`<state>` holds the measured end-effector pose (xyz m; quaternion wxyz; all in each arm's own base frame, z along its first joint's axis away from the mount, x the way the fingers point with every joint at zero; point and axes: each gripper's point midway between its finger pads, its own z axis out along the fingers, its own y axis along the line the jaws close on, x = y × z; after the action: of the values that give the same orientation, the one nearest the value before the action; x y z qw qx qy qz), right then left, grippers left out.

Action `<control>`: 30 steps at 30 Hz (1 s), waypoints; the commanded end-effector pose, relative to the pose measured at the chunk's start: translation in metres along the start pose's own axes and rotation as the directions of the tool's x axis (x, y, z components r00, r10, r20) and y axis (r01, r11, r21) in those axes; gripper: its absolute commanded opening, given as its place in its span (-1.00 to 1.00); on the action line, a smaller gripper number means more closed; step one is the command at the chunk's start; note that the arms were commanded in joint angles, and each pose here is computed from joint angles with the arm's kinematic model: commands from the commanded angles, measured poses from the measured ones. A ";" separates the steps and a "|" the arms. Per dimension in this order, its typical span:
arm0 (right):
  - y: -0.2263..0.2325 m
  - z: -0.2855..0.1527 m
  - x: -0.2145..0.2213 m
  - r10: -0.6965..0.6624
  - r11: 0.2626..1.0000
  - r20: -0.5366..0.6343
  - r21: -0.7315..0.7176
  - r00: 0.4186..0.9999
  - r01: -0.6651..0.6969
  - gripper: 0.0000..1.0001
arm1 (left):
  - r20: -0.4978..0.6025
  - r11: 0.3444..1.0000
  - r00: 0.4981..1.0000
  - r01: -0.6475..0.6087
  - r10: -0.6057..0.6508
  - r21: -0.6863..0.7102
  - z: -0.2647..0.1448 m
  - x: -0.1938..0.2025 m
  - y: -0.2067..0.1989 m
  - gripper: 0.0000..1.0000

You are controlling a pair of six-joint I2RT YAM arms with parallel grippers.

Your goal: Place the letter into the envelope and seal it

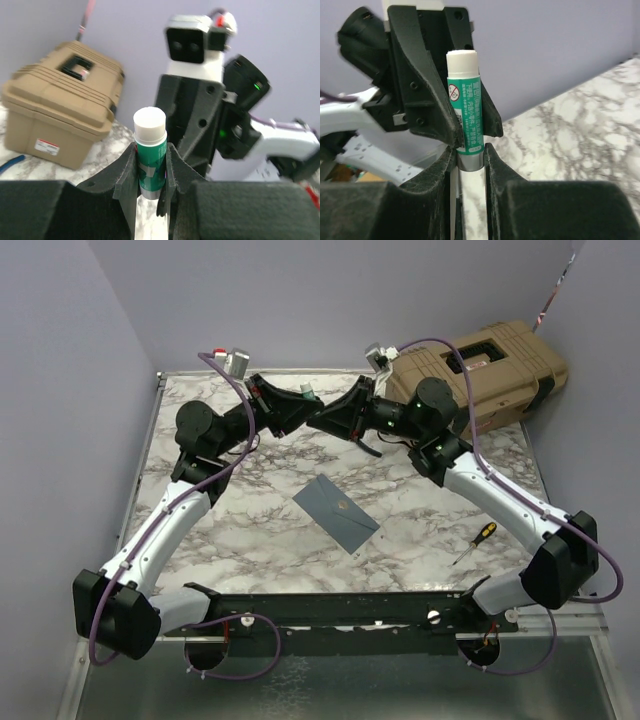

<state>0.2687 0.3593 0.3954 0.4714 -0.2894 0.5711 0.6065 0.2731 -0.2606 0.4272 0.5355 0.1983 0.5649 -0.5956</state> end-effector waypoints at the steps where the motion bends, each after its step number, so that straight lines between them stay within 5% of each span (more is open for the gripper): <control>1: -0.087 -0.002 0.004 -0.107 0.911 -0.060 0.394 0.992 0.122 -0.99 | 0.216 0.955 0.971 0.160 -0.106 -0.251 -0.005 -0.015 0.053 -1.00; 9: -0.161 -0.018 0.003 -0.382 0.456 -0.343 0.738 0.858 0.498 -0.99 | 0.375 0.769 0.919 0.325 -0.119 -0.551 -0.023 -0.014 0.124 -1.00; 14: -0.171 -0.017 0.005 -0.408 0.300 -0.421 0.776 0.810 0.555 -0.99 | 0.385 0.677 0.916 0.355 -0.113 -0.645 -0.029 -0.007 0.150 -1.00; 16: -0.162 -0.006 0.012 -0.398 0.388 -0.407 0.737 0.822 0.553 -0.95 | 0.377 0.663 0.920 0.351 -0.112 -0.661 -0.030 -0.002 0.156 -1.00; 19: -0.129 0.013 0.034 -0.368 0.611 -0.380 0.589 0.848 0.529 -0.16 | 0.343 0.647 0.935 0.316 -0.089 -0.694 -0.034 0.005 0.163 -1.00; 22: -0.107 0.008 0.056 -0.272 0.730 -0.406 0.503 0.872 0.462 0.14 | 0.294 0.612 0.955 0.256 -0.040 -0.748 -0.047 0.011 0.173 -1.00; 26: -0.096 -0.025 0.094 -0.126 0.774 -0.448 0.514 0.885 0.371 0.19 | 0.227 0.562 0.974 0.193 -0.008 -0.805 -0.066 0.023 0.184 -1.00; 30: -0.114 -0.084 0.135 0.080 0.669 -0.451 0.685 0.889 0.288 0.20 | 0.166 0.541 0.986 0.137 0.005 -0.830 -0.081 0.040 0.186 -1.00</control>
<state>0.3299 0.3391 0.2772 0.5332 -0.2963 0.7561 0.2369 0.4005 -0.1835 0.3018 0.5700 -0.1681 0.7306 -0.3362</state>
